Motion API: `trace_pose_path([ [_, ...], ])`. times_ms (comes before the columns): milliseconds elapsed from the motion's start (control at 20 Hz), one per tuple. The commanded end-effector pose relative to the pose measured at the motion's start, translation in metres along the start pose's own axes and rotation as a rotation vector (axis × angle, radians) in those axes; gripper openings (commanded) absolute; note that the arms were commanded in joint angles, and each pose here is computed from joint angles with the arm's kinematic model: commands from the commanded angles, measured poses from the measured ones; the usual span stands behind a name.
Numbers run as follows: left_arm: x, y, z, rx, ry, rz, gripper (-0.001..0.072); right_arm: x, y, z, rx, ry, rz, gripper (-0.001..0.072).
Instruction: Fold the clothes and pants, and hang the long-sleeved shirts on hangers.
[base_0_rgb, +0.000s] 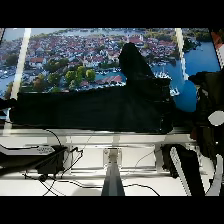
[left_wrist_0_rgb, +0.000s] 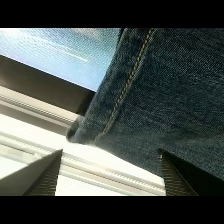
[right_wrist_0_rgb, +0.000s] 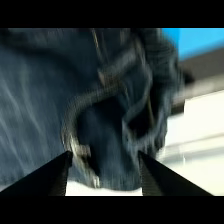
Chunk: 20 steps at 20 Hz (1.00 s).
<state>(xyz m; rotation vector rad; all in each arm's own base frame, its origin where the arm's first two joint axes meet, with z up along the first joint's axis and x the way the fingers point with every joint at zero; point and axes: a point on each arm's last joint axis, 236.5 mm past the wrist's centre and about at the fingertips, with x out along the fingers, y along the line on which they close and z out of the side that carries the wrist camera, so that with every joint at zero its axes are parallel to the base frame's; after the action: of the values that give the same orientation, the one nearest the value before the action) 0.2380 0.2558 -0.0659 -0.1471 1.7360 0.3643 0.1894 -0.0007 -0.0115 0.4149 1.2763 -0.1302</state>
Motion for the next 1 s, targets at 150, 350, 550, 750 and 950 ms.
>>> trace_pose_path([
  [150,-0.040,0.016,0.027,-0.038,-0.097,0.059,0.0695,-0.011,0.020,0.099,-0.105,-0.254,0.046,0.0491],
  [350,-0.126,0.021,0.073,-0.058,-0.338,0.125,0.0332,0.005,0.070,0.163,-0.225,-0.211,0.195,0.0491],
  [550,-0.216,-0.018,0.107,0.018,-0.649,0.123,0.0286,0.052,0.168,0.194,-0.499,-0.136,0.277,0.0492],
  [750,-0.264,-0.061,0.107,0.101,-0.788,0.109,0.0286,0.100,0.273,0.207,-0.796,-0.263,0.241,0.0490],
  [950,-0.274,-0.099,0.108,0.171,-0.817,0.067,0.0286,0.142,0.325,0.199,-0.906,-0.248,0.236,0.0507],
])
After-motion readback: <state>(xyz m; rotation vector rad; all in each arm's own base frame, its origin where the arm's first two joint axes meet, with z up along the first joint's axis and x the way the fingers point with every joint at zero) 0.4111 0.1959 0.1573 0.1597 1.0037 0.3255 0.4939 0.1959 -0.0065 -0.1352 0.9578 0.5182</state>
